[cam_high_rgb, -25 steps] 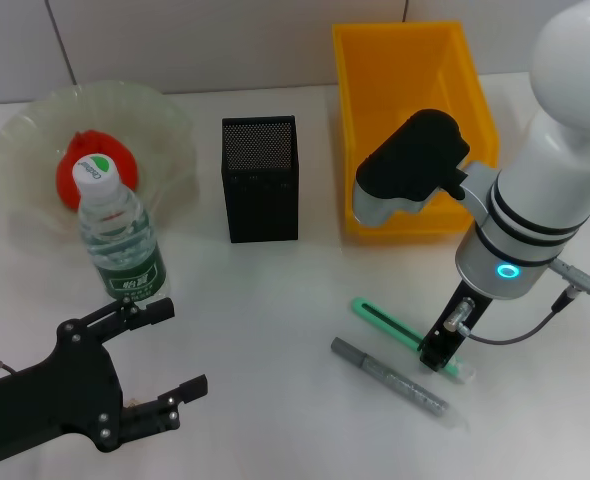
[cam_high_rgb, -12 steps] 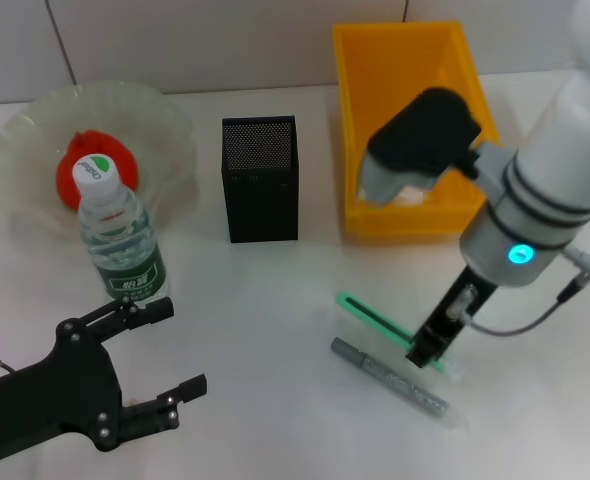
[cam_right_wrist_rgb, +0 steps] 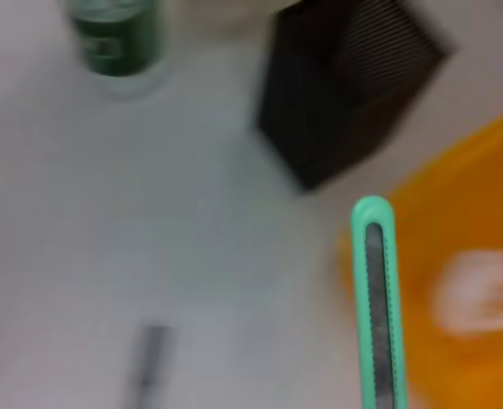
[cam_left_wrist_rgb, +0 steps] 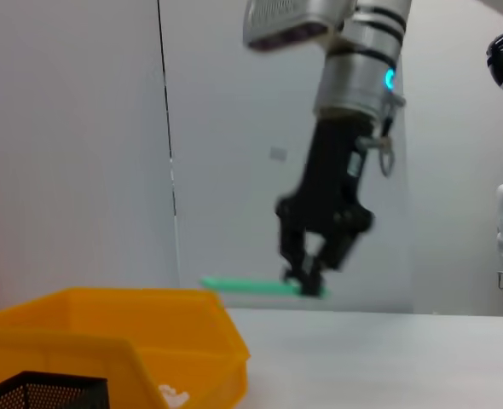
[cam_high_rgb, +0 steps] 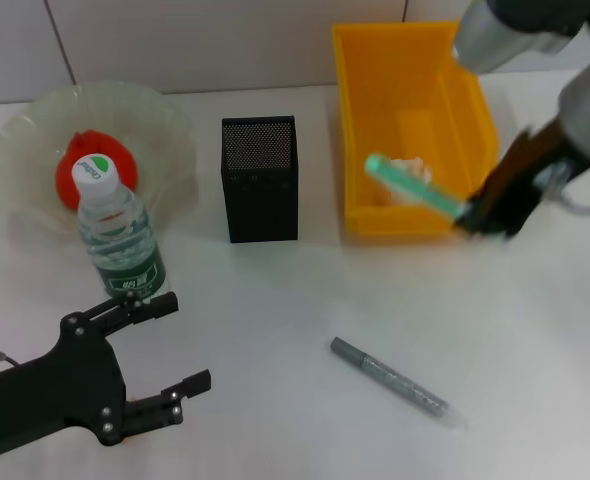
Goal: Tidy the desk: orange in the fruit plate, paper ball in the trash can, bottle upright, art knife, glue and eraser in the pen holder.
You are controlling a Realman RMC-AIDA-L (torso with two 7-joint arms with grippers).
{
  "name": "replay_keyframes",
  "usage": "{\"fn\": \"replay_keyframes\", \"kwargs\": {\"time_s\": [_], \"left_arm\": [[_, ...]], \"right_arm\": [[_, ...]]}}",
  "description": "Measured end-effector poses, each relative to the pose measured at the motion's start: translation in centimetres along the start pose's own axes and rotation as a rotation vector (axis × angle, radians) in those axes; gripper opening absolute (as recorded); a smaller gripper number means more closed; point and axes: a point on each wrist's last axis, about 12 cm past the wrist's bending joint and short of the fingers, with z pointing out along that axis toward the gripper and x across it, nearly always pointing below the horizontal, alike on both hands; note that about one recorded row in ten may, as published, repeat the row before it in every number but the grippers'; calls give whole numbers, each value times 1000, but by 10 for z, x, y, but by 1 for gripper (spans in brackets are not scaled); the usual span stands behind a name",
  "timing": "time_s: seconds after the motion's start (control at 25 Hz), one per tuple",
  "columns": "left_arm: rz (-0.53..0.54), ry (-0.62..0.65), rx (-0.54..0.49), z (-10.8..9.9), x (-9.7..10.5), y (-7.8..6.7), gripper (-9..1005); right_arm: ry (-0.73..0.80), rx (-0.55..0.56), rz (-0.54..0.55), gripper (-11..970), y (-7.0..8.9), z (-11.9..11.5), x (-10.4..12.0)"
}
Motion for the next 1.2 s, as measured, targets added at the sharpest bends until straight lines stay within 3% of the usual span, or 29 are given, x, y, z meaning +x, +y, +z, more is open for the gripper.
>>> {"fn": "replay_keyframes", "kwargs": {"time_s": [0.16,0.2,0.24,0.4,0.52,0.6,0.64,0.8,1.2], "left_arm": [[3,-3,7,3,-2,2,809],[2,-5,9,4,-2,3,809],[2,-5,9,4,-2,3,809],[7,-14,0,5,-3,4,809],[9,-31,-13,5,-5,5,809],[9,-31,-13,5,-5,5,809],[2,-41,-21,4,-4,3,809],[-6,-45,-25,4,-3,2,809],[-42,-74,-50,5,-1,-1,809]], "right_arm": [[14,200,-162,178,-3,-15,-16],[15,266,-262,179,-1,-15,-25],[15,266,-262,179,-1,-15,-25],[-20,340,-508,181,5,-11,-44],[-42,372,-601,183,5,-9,-49],[-77,428,-724,184,3,-4,-52],[-77,428,-724,185,3,-4,-52],[-94,511,-907,187,-2,4,-47],[-48,537,-1129,193,0,14,-44]]}}
